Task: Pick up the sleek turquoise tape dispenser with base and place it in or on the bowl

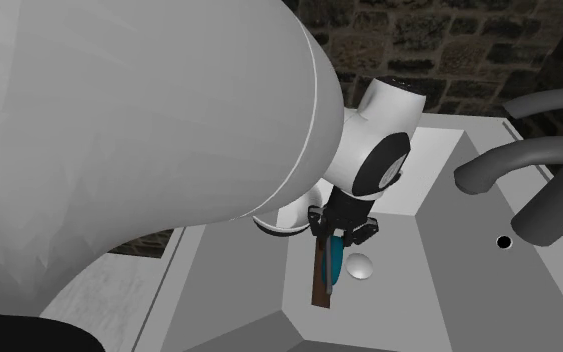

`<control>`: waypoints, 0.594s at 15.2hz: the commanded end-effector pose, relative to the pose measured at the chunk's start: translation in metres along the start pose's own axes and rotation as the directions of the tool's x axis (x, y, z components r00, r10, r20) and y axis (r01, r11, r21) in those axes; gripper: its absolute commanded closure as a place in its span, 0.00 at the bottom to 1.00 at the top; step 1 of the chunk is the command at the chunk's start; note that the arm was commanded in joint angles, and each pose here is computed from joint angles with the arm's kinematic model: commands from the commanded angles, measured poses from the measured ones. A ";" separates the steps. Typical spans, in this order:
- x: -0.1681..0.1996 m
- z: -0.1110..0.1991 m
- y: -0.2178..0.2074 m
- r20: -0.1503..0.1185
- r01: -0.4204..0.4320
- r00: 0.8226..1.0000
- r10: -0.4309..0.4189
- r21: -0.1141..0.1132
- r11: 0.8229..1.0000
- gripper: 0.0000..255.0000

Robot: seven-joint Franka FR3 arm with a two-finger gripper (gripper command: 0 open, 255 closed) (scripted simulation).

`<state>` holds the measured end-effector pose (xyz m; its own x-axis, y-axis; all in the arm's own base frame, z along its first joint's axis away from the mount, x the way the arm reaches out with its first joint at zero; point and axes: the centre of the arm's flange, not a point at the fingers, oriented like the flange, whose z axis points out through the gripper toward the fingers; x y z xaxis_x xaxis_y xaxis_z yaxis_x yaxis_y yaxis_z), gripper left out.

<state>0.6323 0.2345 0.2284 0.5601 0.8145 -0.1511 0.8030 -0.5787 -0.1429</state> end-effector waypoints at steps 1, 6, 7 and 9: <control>-0.001 -0.005 -0.001 0.000 0.000 1.000 0.000 0.000 1.000 1.00; -0.005 -0.031 -0.005 0.000 0.000 1.000 0.000 0.000 1.000 1.00; -0.006 -0.036 -0.005 0.000 0.000 1.000 0.000 0.000 1.000 1.00; -0.007 -0.047 -0.007 0.000 0.000 1.000 0.000 0.000 1.000 1.00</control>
<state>0.6336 0.2332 0.2695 0.5620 0.8132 -0.1512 0.8018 -0.5805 -0.1420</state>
